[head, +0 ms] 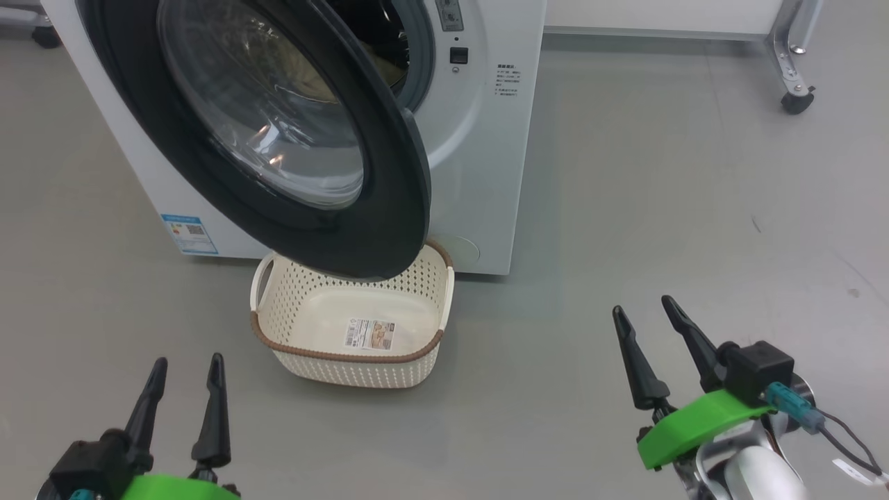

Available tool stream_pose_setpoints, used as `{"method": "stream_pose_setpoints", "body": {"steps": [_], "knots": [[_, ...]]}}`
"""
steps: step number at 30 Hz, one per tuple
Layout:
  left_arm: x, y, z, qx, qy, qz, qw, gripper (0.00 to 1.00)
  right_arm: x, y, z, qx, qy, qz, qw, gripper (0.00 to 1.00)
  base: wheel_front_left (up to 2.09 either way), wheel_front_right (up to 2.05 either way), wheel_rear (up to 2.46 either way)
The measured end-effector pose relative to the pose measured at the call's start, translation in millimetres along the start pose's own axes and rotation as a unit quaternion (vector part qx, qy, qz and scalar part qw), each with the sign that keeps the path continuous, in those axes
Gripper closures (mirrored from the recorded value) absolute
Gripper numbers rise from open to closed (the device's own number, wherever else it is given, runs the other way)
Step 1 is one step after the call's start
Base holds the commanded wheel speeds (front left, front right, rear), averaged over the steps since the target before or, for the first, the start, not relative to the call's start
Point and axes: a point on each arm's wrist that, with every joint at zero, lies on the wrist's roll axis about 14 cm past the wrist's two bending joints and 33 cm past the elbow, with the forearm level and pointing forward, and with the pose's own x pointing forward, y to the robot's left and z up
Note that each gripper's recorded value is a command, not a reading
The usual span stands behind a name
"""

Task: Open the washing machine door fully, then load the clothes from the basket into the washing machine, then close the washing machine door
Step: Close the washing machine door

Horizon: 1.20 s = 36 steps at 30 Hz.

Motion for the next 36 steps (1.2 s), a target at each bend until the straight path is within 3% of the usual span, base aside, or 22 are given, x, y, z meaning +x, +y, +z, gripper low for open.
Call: {"method": "stream_pose_setpoints", "body": {"steps": [15, 36], "knots": [[-3.2, -19.2, -16.1, -0.003, 0.025, -0.03, 0.999, 0.0, -3.5, -1.7, -1.7, 0.004, 0.003, -0.005, 1.0, 0.0, 0.0, 0.0, 0.0], [-3.2, -16.8, -27.5, -0.01, 0.043, -0.025, 0.999, 0.0, -3.4, -5.1, -5.7, 0.006, 0.009, -0.01, 1.0, 0.0, 0.0, 0.0, 0.0]]}}
